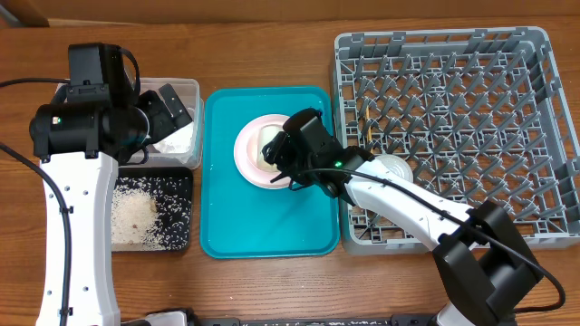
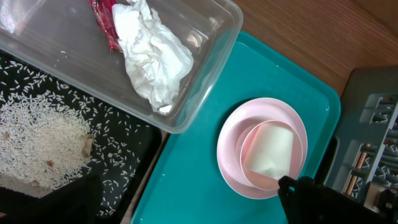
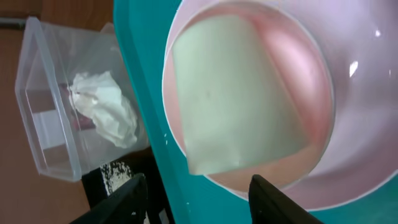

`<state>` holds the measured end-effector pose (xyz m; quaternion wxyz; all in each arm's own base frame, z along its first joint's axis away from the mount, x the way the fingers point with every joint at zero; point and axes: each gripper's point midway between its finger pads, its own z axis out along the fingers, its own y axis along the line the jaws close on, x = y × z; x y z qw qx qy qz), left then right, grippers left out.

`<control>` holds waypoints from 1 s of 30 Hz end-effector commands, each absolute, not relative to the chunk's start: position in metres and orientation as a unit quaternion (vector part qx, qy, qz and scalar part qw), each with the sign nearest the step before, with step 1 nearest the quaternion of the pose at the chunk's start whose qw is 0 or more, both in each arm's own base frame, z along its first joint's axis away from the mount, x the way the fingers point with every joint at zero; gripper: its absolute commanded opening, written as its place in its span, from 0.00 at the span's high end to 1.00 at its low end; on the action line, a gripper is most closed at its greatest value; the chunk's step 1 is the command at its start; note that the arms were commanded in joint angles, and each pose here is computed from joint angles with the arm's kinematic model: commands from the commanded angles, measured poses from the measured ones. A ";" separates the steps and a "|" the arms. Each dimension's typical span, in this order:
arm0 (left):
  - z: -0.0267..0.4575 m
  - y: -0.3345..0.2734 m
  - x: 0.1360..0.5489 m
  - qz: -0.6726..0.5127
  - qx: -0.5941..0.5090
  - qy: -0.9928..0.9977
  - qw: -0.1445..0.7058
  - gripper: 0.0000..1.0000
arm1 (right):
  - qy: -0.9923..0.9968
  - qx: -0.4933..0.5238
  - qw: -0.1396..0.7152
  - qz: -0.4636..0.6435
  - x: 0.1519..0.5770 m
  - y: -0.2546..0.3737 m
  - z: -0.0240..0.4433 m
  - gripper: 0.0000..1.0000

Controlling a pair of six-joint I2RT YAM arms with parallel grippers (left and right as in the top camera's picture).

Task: Sort waste into correct bins and load items into the dishwasher
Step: 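Lift the cup off the pink plate with the right gripper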

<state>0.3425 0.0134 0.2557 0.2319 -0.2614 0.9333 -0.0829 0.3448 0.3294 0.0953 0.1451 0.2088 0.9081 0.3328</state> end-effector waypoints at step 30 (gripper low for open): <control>0.266 0.012 0.344 -0.085 -0.249 0.933 0.246 0.00 | 0.901 0.009 0.333 0.279 0.376 0.336 0.108 0.45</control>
